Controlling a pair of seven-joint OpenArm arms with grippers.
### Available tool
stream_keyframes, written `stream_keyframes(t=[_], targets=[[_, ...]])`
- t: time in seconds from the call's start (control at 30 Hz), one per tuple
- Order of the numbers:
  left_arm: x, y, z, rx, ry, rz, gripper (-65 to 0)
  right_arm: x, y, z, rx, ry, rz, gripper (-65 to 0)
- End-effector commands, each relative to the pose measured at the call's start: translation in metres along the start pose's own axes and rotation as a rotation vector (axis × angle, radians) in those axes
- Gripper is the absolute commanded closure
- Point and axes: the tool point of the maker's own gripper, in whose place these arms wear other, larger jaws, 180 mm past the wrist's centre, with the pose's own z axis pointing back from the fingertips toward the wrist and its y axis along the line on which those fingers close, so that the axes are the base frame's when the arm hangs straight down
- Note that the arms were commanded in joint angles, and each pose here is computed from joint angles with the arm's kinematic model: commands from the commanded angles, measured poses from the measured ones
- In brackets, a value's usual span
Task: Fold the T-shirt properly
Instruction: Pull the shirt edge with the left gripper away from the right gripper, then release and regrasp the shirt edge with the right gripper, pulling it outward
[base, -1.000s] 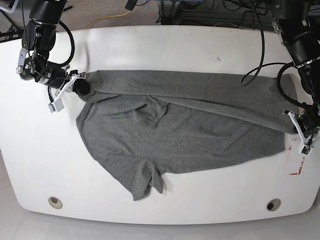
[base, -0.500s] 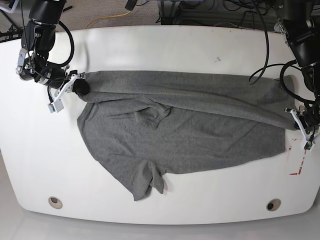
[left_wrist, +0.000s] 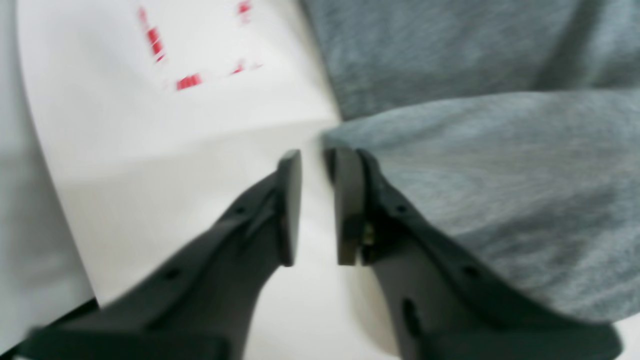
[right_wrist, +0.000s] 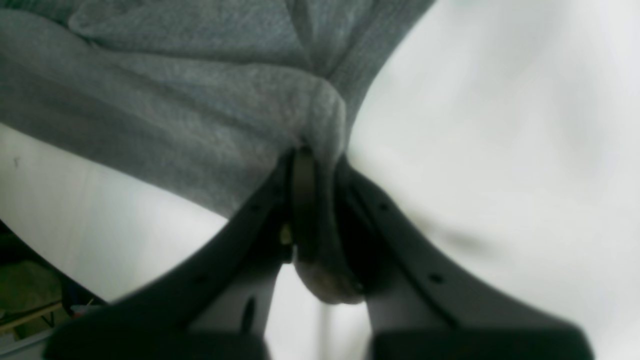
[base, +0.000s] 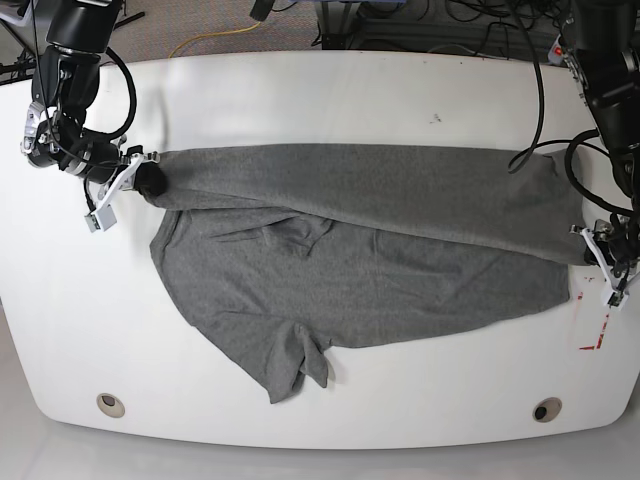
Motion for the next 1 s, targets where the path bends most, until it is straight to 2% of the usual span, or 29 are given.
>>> stream_keyframes(t=[0.0, 0.17, 0.27, 0.33, 0.43, 0.47, 0.5, 0.57, 0.67, 0.8, 0.97], targets=[[0.02, 0.017, 0.01, 0.03, -0.058, 0.01, -15.6, 0.017, -0.003, 0.009, -0.011, -0.044, 0.03, -2.5], [0.023, 0.02, 0.012, 0.037, -0.062, 0.008, -31.2, 0.018, -0.003, 0.009, -0.012, -0.045, 0.028, -2.7], [0.031, 0.038, 0.026, 0.079, -0.079, -0.009, -37.8, 0.018, -0.003, 0.009, -0.012, -0.046, 0.031, -4.0], [0.035, 0.043, 0.032, 0.097, -0.089, -0.019, -38.1, 0.018, -0.003, 0.009, -0.012, -0.046, 0.029, -8.2], [0.039, 0.044, 0.043, 0.127, -0.074, -0.05, -38.1, 0.021, -0.002, 0.011, -0.011, -0.055, 0.035, -20.8], [0.033, 0.042, 0.048, 0.141, -0.041, -0.073, -38.1, 0.026, 0.001, 0.014, -0.013, -0.068, 0.052, -27.4], [0.027, 0.039, 0.05, 0.149, -0.018, -0.091, -38.1, 0.028, 0.001, 0.016, -0.018, -0.077, 0.058, -31.4], [0.018, 0.025, 0.06, 0.173, 0.016, -0.159, -38.1, 0.036, 0.003, 0.025, -0.031, -0.111, 0.073, -43.0], [0.013, -0.018, 0.06, 0.144, -0.011, -0.224, -38.1, 0.042, 0.004, 0.029, -0.038, -0.128, 0.086, -52.8], [-0.01, -0.064, 0.061, 0.093, -0.011, -0.265, -37.9, 0.05, 0.005, 0.029, -0.034, -0.145, 0.094, -54.2], [-0.043, -0.092, 0.052, 0.027, 0.039, -0.248, -37.9, 0.07, 0.028, 0.013, 0.024, -0.172, 0.123, -54.2]])
